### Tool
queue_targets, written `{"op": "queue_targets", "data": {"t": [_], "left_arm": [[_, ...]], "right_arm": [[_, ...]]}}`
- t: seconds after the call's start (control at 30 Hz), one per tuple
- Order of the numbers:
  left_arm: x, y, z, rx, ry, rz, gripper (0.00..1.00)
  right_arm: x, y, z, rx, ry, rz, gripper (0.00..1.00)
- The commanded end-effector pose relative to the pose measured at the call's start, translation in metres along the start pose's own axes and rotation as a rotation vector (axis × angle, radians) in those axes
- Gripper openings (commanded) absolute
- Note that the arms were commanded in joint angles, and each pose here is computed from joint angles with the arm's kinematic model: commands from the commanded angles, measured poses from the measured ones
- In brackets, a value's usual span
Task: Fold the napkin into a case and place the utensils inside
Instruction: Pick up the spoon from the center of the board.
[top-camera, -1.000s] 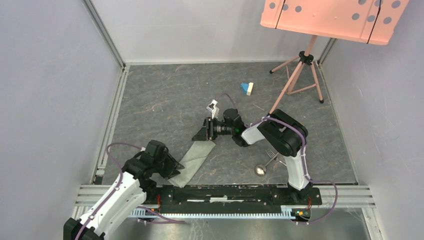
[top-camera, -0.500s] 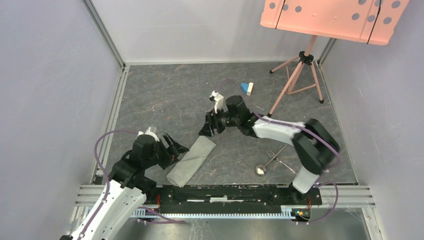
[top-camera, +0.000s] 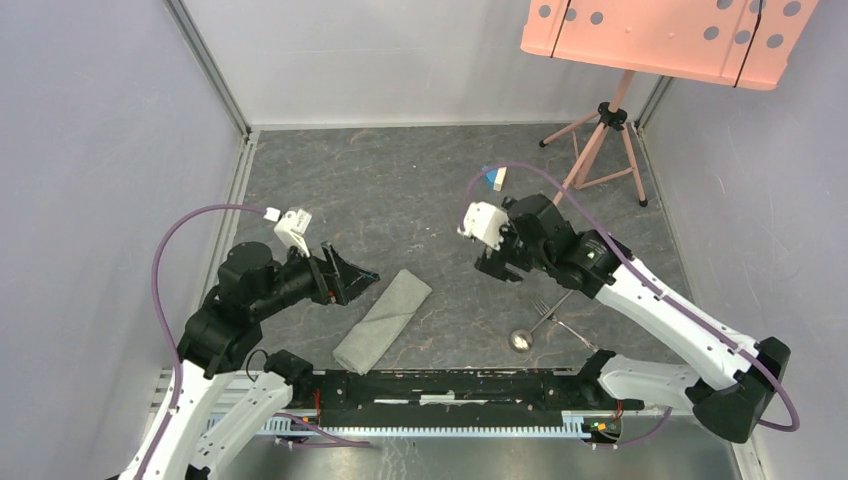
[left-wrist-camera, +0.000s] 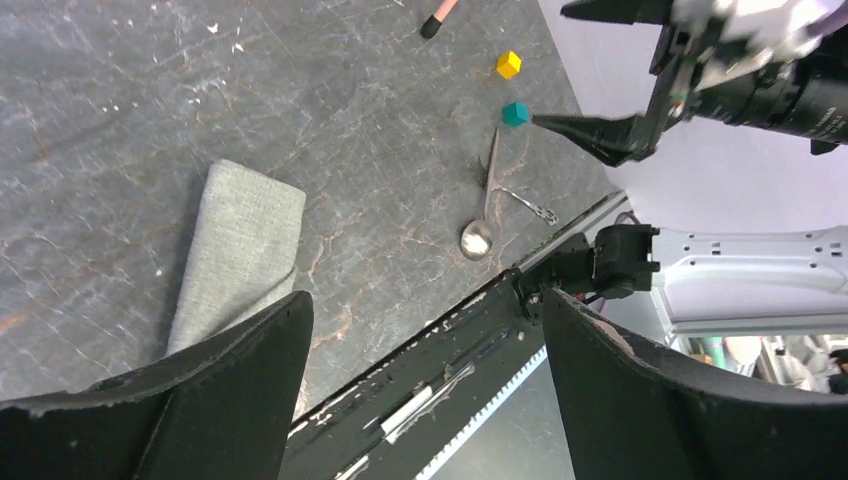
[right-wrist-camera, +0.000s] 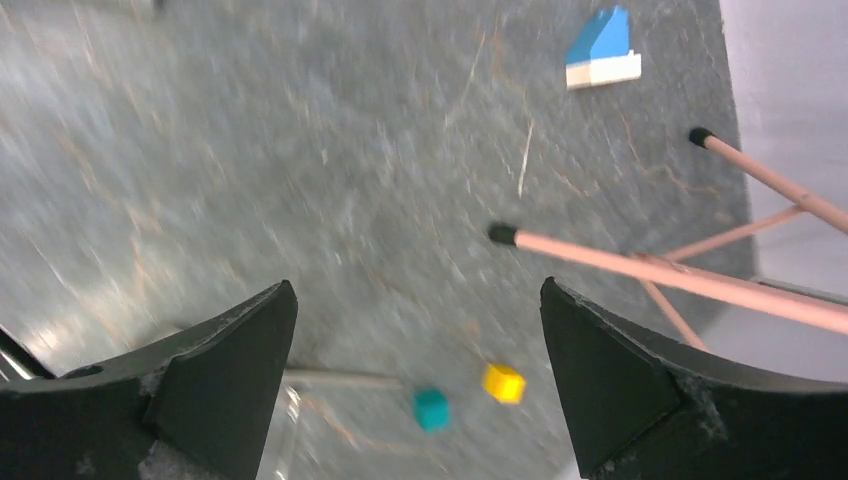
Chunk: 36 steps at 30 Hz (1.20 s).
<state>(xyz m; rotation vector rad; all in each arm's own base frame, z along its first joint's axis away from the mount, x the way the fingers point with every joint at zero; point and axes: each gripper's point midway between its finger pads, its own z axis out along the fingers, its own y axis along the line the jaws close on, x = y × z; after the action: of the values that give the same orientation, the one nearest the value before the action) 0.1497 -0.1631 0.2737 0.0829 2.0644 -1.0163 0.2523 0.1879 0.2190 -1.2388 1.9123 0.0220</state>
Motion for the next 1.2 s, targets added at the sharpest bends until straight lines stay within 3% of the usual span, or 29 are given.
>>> {"op": "queue_targets", "data": {"t": [0.0, 0.17, 0.3, 0.37, 0.53, 0.67, 1.0, 1.17], "left_arm": [[-0.015, -0.02, -0.019, 0.077, -0.06, 0.181, 0.91], [-0.014, -0.025, -0.033, 0.108, -0.116, 0.202, 0.94], [-0.009, -0.018, -0.036, 0.085, -0.12, 0.229, 0.95], [-0.006, -0.014, -0.038, 0.074, -0.117, 0.242, 0.95], [-0.001, -0.01, -0.039, 0.073, -0.125, 0.25, 0.96], [0.001, -0.006, -0.041, 0.061, -0.136, 0.252, 0.97], [0.005, -0.003, -0.041, 0.062, -0.143, 0.233, 0.99], [0.005, -0.005, -0.043, 0.069, -0.147, 0.24, 0.99]], "right_arm": [[0.08, 0.001, -0.027, -0.069, 0.323, -0.459, 0.98], [0.171, 0.025, -0.029, -0.234, 0.593, -0.761, 0.98], [0.177, 0.051, -0.013, -0.343, 0.524, -0.758, 0.98], [0.171, 0.048, -0.003, -0.319, 0.484, -0.797, 0.98], [0.171, 0.076, 0.014, -0.492, 0.384, -0.908, 0.76], [0.174, 0.098, 0.023, -0.604, 0.306, -0.943, 0.76], [0.187, 0.126, 0.034, -0.737, 0.262, -0.949, 0.75], [0.198, 0.13, 0.036, -0.768, 0.298, -0.938, 0.62]]}}
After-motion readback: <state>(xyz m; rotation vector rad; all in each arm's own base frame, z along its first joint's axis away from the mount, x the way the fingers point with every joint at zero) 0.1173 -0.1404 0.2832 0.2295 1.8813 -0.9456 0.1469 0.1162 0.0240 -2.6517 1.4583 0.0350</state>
